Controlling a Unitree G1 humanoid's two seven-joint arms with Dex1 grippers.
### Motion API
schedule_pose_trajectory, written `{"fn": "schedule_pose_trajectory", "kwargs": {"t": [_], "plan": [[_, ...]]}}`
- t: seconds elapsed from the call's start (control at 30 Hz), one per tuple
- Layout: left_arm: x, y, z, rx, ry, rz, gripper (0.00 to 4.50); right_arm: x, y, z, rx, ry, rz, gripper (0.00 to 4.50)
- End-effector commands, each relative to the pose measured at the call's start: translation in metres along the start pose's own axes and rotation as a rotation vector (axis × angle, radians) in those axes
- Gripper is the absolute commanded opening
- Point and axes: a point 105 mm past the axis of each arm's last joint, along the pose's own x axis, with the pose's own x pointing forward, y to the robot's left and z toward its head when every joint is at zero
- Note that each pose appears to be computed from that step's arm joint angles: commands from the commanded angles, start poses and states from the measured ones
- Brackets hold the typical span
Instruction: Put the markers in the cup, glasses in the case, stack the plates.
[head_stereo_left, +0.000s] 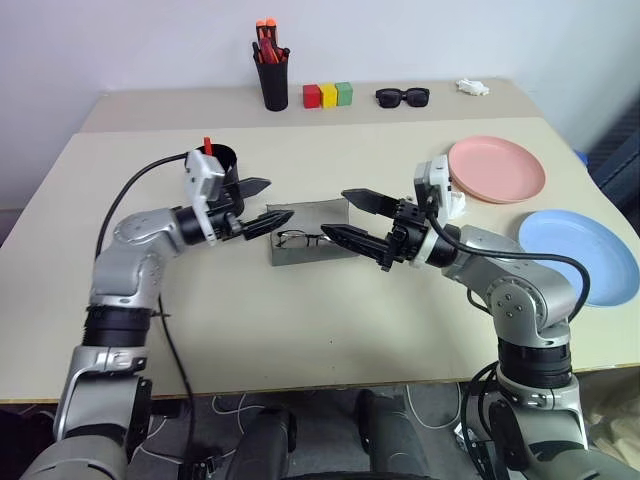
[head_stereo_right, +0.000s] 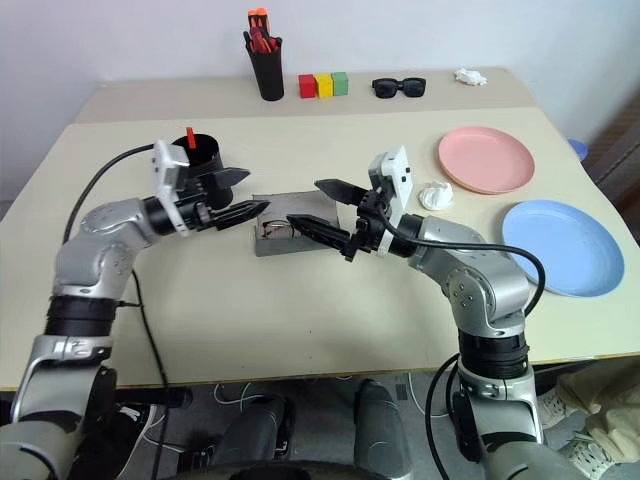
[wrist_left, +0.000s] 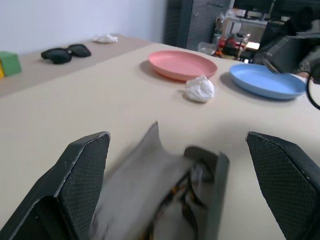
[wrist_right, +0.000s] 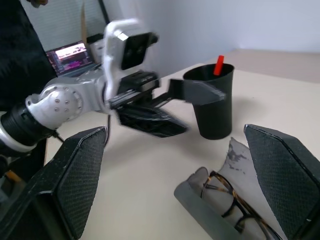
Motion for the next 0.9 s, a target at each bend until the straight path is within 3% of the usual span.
{"fn": "schedule_pose_trajectory", "kwargs": {"t": [0.03,0.23,0.4,0.6,0.9], "plan": [[0.014,0.004,0.006,0.051,0.007,0.013,3.17,0.0,0.008,0.008,-0.047,-0.023,0.019,4.5],[0.049,0.034,-0.003,0.044,0.074,0.181,0.09,-0.001,0.007,0.006,-0.065,-0.011,0.004,4.5],[0.078,0.038,-0.01,0.045,0.15,0.226,0.03,-0.002,0.005,0.005,-0.071,-0.007,-0.005,4.5],[0.09,0.052,-0.015,0.081,0.257,0.329,0.03,-0.002,0.005,0.004,-0.072,-0.004,-0.014,4.5],[0.099,0.039,-0.024,0.106,0.338,0.236,0.03,-0.004,0.003,0.001,-0.082,0.006,-0.039,4.5]]}}
